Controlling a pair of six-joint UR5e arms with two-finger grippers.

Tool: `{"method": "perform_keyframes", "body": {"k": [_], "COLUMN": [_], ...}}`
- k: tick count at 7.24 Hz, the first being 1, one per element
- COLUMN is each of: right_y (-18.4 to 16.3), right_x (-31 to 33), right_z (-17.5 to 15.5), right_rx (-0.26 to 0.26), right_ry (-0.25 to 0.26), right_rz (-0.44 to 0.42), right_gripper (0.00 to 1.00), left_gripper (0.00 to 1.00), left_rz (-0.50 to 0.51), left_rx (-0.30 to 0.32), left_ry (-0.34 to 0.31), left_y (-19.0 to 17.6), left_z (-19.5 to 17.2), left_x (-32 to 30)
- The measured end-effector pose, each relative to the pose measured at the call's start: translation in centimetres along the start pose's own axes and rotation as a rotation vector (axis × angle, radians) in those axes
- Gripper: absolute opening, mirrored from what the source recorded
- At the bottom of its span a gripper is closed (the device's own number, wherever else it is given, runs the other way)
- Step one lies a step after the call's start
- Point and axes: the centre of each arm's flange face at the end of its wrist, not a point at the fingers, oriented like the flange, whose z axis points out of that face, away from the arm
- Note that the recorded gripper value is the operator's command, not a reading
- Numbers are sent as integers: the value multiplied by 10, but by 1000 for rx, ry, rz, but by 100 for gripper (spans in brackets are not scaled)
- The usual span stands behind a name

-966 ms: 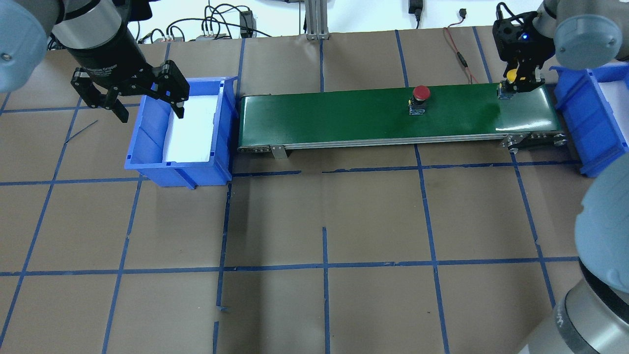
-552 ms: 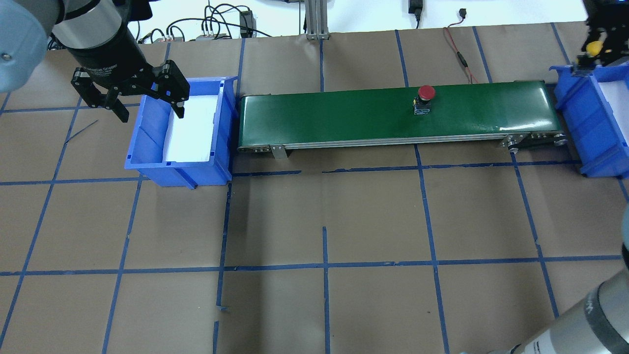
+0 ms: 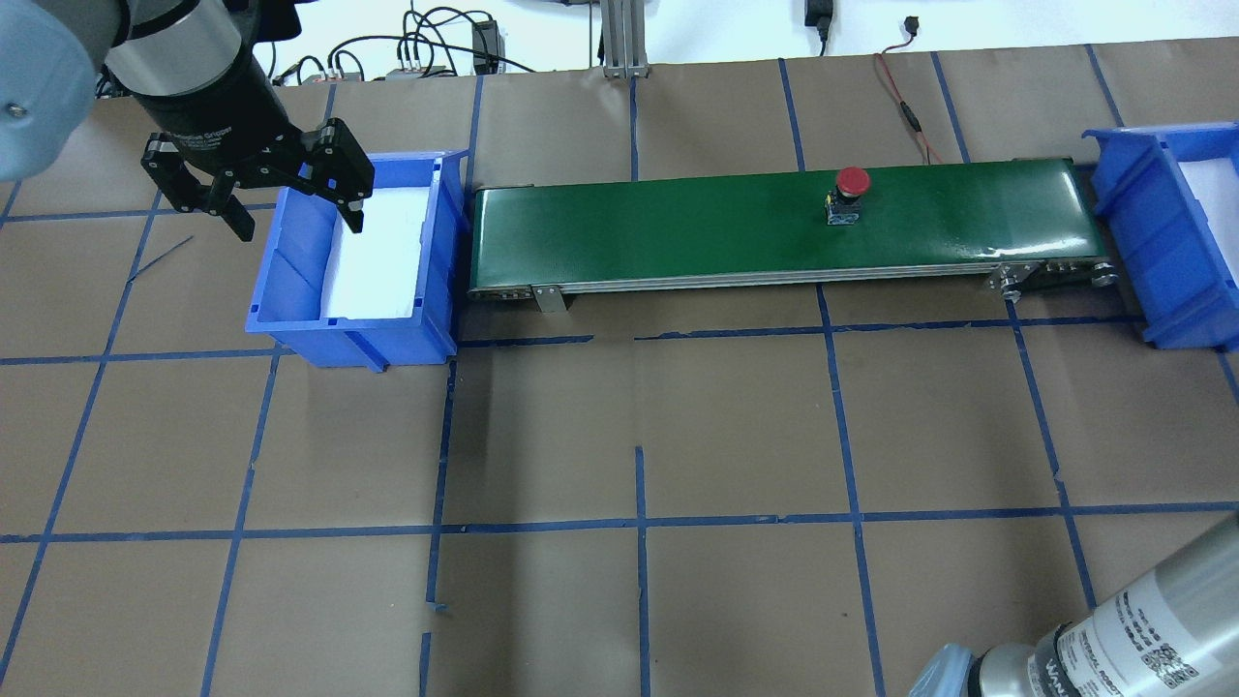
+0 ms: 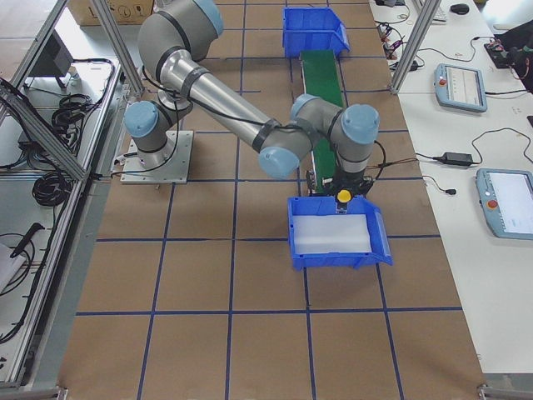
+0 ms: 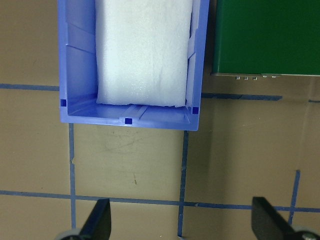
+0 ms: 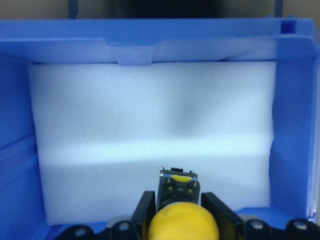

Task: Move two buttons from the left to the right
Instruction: 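Lift the yellow button with the right gripper and carry it over the end bin, then release the yellow button into the bin and return the right gripper to the belt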

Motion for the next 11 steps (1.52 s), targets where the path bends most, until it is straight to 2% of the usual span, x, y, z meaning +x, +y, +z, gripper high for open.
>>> {"method": "perform_keyframes", "body": {"k": [1,2,3,5,7,8,9,11], "right_y": [6,8,8,6,-12,-39,-83,-162], "right_x": [-2,-4,-6,-8,-9,-3,12,28], "right_z": [21,37,44,36,-20,-44,-55,-38], "right_rx": [16,28,33,28,6,11,20,59], "right_ry": [-11,-25,-37,-32,-8,-4,-7,-43], "right_rz": [-2,-1,0,7,45,49,10,-50], "right_gripper": [40,77,100,100,100,100,100,100], "left_gripper": [100,100,100,100,100,100,100,100], "left_rz": [1,1,0,1,1,1,1,3], "left_rx": [0,0,0,0,0,0,-1,-1], "left_ry": [0,0,0,0,0,0,0,0], "left_y": [0,0,0,0,0,0,0,0], "left_z": [0,0,0,0,0,0,0,1], "left_x": [0,0,0,0,0,0,0,0]}}
